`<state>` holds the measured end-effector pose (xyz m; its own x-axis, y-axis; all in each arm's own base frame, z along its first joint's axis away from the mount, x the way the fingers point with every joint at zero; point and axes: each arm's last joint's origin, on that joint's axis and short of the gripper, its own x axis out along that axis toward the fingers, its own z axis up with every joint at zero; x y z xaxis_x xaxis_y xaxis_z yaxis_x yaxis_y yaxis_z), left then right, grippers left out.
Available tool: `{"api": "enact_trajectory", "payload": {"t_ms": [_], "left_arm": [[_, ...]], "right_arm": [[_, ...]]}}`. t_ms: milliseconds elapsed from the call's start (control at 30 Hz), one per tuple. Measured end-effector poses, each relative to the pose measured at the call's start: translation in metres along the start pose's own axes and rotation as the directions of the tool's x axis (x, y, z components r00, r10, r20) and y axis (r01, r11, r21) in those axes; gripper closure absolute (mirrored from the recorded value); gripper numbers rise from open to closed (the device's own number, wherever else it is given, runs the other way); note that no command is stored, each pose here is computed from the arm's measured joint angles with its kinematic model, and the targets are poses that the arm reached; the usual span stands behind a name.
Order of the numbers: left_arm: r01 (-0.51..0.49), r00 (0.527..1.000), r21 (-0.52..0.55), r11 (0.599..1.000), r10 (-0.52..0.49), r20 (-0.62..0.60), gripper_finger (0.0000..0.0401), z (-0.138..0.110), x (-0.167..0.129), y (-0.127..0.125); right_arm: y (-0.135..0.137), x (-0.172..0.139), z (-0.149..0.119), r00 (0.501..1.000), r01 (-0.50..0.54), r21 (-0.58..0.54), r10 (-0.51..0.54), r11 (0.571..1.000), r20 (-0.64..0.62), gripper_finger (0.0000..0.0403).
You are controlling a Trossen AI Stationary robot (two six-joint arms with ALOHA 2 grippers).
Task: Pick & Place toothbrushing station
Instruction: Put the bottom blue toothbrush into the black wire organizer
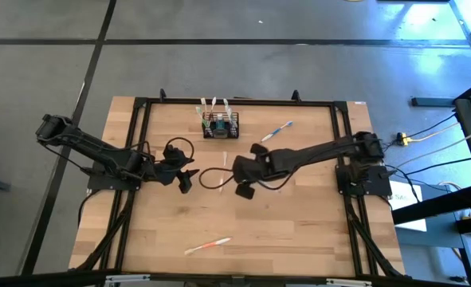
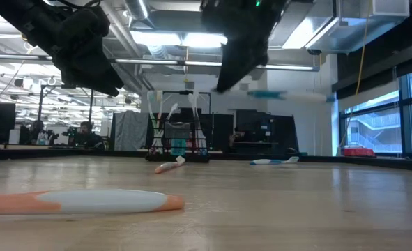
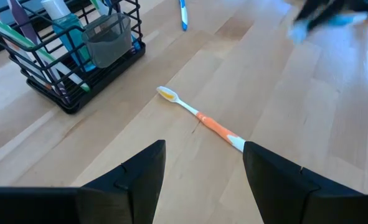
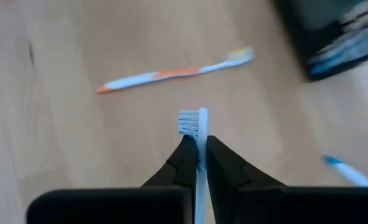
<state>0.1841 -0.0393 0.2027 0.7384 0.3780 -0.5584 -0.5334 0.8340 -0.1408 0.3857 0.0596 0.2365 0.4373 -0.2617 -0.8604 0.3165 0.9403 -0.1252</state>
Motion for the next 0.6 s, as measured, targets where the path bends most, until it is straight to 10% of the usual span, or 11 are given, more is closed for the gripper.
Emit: {"api": "enact_trajectory", "payload": {"t_ms": [600], "left_arm": [[0.027,0.999,0.003,1.0,-0.027,-0.026,0.0189,-0.001,0.0,-0.001]], "right_arm": [[-0.049,-0.052,-0.052,0.95,0.254,0.167,-0.278,0.953,0.145,0.0385]]}}
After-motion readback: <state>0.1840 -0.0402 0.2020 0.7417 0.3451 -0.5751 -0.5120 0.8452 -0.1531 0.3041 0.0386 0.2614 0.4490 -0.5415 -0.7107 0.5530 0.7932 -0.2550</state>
